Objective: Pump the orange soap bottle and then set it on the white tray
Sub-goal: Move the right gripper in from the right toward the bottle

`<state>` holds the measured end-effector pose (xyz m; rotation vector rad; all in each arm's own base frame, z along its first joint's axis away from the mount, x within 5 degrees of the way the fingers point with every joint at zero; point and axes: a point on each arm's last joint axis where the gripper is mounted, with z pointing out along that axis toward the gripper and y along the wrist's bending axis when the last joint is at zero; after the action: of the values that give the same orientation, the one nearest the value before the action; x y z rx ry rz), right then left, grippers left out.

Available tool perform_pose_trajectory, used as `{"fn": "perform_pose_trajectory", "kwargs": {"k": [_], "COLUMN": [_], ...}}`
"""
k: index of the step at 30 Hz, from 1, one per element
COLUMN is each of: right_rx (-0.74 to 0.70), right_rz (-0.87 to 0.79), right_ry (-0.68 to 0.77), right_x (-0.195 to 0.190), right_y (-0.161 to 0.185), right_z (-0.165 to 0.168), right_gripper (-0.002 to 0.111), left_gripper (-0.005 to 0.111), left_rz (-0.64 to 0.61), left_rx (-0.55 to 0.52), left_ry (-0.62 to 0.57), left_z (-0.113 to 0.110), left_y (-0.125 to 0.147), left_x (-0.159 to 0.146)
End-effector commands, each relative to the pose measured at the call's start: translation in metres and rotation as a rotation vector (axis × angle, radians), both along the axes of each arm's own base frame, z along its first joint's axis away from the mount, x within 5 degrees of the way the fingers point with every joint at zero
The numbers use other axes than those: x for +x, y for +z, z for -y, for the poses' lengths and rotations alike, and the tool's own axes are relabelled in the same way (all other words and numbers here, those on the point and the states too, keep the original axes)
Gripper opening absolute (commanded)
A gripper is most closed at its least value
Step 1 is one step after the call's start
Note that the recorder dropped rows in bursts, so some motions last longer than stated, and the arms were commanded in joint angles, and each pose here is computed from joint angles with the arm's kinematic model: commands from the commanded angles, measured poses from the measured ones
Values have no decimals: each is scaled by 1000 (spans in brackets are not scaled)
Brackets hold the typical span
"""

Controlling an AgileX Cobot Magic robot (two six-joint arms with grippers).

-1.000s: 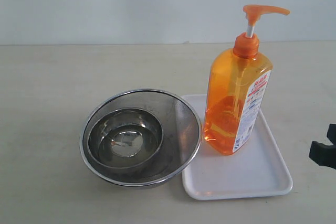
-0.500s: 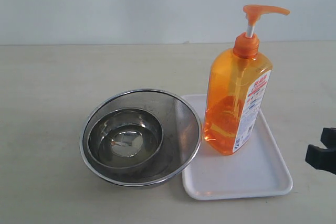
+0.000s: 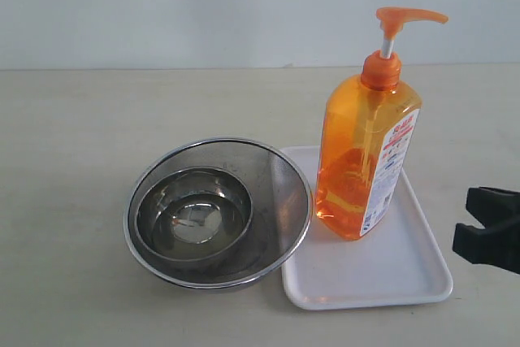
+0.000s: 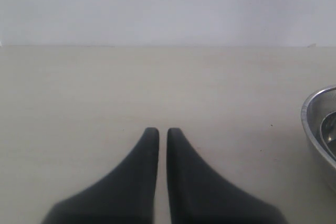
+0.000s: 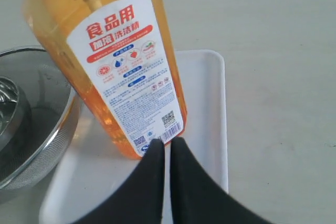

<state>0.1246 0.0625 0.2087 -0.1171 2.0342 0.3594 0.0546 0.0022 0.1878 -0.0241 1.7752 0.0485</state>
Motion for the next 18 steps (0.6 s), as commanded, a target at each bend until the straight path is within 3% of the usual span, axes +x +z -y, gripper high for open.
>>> {"fn": "perform_pose_trajectory", "kwargs": {"k": [1, 12, 15, 18], "right_rx": [-11, 2, -7, 49], "right_rz": [28, 52, 40, 104], "right_ry": [-11, -141, -60, 157], "right_x": [1, -8, -16, -26], "right_y": [4, 12, 13, 26], "right_z": [1, 21, 19, 4], "right_gripper": [0, 0, 0, 0], "left_gripper": [5, 5, 5, 5], "left_rz": [7, 7, 7, 7], "left_rx": [-13, -13, -13, -13], "left_ry": [5, 5, 5, 5], "left_z": [0, 0, 0, 0], "left_y": [0, 0, 0, 0], "left_x": [0, 0, 0, 0]}}
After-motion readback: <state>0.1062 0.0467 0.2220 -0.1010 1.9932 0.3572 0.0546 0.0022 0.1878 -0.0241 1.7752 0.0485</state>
